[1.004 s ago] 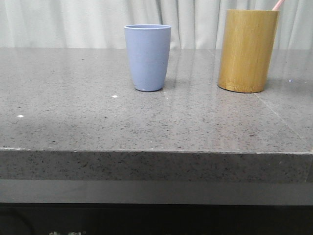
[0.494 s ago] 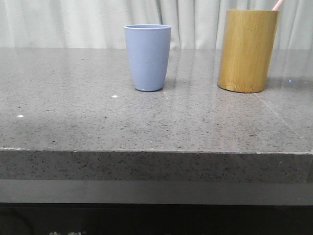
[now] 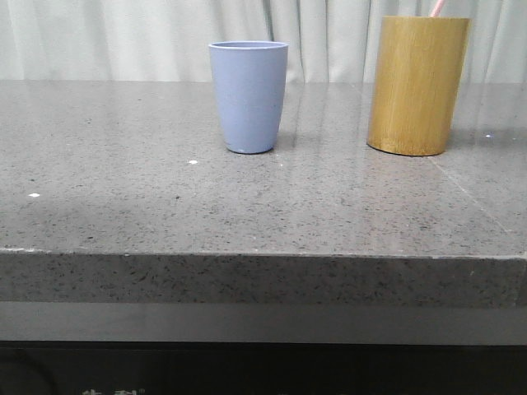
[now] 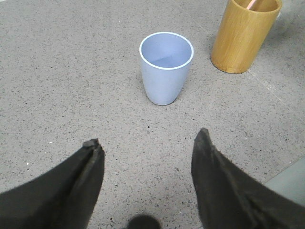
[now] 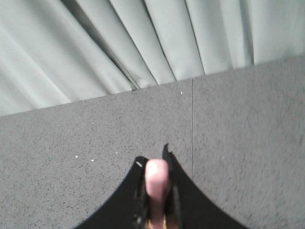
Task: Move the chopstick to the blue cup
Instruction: 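Carry the pink chopstick over the blue cup and lower it inside with the right gripper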
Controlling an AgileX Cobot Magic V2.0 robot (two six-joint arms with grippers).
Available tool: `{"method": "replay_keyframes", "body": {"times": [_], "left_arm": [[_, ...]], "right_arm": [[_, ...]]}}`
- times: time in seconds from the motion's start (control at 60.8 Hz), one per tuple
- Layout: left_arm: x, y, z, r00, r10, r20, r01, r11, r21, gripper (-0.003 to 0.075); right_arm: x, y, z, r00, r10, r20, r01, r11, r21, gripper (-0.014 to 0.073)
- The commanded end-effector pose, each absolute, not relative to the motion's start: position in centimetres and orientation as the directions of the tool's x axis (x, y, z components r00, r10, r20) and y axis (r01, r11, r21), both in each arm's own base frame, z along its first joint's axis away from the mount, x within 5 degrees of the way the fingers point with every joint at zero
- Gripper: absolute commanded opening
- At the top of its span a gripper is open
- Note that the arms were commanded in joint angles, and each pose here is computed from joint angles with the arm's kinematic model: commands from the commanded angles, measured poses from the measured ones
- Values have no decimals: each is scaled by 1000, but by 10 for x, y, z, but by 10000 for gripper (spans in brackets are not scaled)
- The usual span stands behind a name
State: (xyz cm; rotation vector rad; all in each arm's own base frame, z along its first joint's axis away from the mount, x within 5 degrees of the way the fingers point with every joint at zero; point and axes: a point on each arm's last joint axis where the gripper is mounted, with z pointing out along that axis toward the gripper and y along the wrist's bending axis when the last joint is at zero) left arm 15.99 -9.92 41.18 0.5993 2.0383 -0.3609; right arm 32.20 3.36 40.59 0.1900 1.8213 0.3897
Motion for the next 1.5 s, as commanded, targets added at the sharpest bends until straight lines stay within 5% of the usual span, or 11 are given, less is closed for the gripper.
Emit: {"method": "replay_keyframes", "body": {"times": [0.0,0.263,0.51,0.807,1.202,1.3,1.481], "left_arm": [[157,-99,428,-357,213,-910,549,836,-20,410],[157,-99,428,-356,214,-910,548,836,-18,410],[157,-99,428,-356,214,-910,548,836,-18,410],[157,-99,428,-359,216,-908,548,836,-18,410],[157,-99,428,-357,215,-909,548,836,-18,410],[157,-99,428,-357,215,-909,548,836,-18,410],[157,-98,428,-357,216,-909,548,836,-16,410]], "right_arm": [[307,31,460,-148,232,-961,-121,960,250,-69],[278,41,532,-82,147,-986,-202,966,161,-69],[259,94,555,13,144,-989,-403,907,127,-69],[279,158,528,-27,75,-997,-541,837,78,-69],[344,195,455,-202,-36,-979,-532,843,79,-64],[352,199,443,-229,-52,-972,-530,844,80,3],[356,202,436,-246,-62,-967,-530,844,81,337]]}}
